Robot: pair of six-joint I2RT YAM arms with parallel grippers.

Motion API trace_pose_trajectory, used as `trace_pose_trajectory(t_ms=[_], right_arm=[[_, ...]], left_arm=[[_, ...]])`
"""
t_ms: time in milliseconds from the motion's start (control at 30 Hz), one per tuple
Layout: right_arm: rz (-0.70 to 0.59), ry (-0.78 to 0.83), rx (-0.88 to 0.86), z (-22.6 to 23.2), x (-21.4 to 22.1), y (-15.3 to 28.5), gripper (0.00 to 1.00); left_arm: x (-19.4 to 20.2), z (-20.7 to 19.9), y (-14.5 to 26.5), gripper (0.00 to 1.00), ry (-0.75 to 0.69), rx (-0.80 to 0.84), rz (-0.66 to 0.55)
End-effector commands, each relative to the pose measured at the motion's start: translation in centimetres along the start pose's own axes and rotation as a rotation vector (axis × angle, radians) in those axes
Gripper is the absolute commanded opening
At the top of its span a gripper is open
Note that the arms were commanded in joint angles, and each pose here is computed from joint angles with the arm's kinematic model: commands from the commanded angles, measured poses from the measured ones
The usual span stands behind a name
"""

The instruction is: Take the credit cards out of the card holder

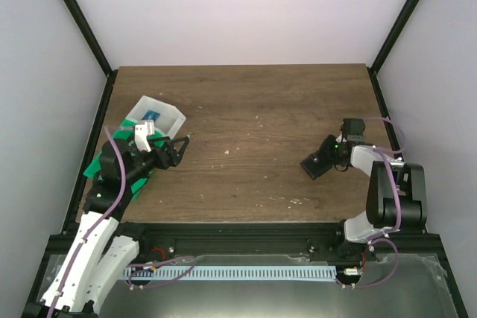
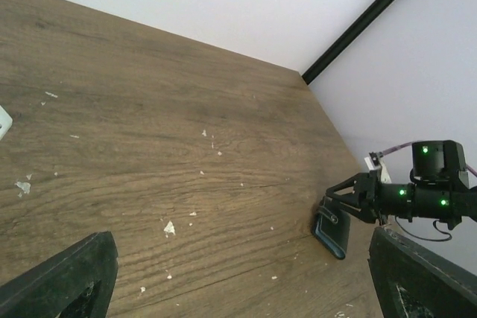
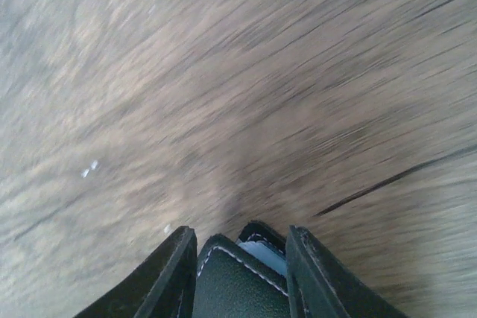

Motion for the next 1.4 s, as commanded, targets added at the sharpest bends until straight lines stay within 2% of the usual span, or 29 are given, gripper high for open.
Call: trace_pose_trajectory(t_ms=[0, 200, 333, 467, 567, 733, 833, 1000, 1133, 1233, 1367], right_arm=[[0.08, 0.067, -0.041, 2.1, 3.1, -0.2, 0.35], [0.146, 0.2, -0.136, 6.3, 7.2, 0.7, 0.35], [0.132, 0.242, -0.159, 7.6, 7.5, 2.4, 0.35], [0.04, 0.27, -0.09, 7.2, 6.6, 4.4, 0.35], [0.009, 0.278, 0.032, 5.7, 6.3, 4.5, 0.35], [0.131, 0.24, 0.056, 4.6, 6.7, 2.6, 0.35], [0.133, 0.21, 0.114, 3.7, 7.0, 1.9, 0.44], [0.093, 0.165, 0.172, 2.6, 7.3, 1.9, 0.45], [0.104, 0.118, 0.166, 2.3, 7.8, 2.1, 0.49], [0.098, 0.076, 0.108, 2.7, 7.9, 3.1, 0.59], [0.056, 0.058, 0.091, 2.8, 7.6, 4.4, 0.61]], left_arm=[[0.1, 0.0, 0.0, 0.93, -0.003, 0.006, 0.005], [0.2, 0.2, -0.2, 0.92, 0.0, 0.005, 0.011], [0.3, 0.3, -0.5, 0.91, 0.008, 0.01, 0.037], [0.6, 0.2, -0.8, 0.89, 0.009, 0.037, 0.074], [0.6, 0.2, -0.9, 0.88, 0.011, 0.04, 0.079], [0.6, 0.2, -0.9, 0.88, 0.012, 0.043, 0.072], [0.6, 0.2, -0.9, 0.88, 0.01, 0.044, 0.074], [0.6, 0.2, -1.0, 0.88, 0.009, 0.05, 0.074], [0.7, 0.1, -1.1, 0.88, 0.009, 0.057, 0.082], [0.6, 0.1, -1.0, 0.88, 0.006, 0.06, 0.078], [0.6, 0.1, -0.9, 0.88, 0.004, 0.061, 0.076]])
Point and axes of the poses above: each gripper's point midway between its finger pads, its own y axis back along the fingers, its own z axis along the line the jaws close on, x = y × z, the point moved 9 cm from there along y, back along the fingers, and after that the axes turned 2 degrees about -y, right-handed, at the moved point
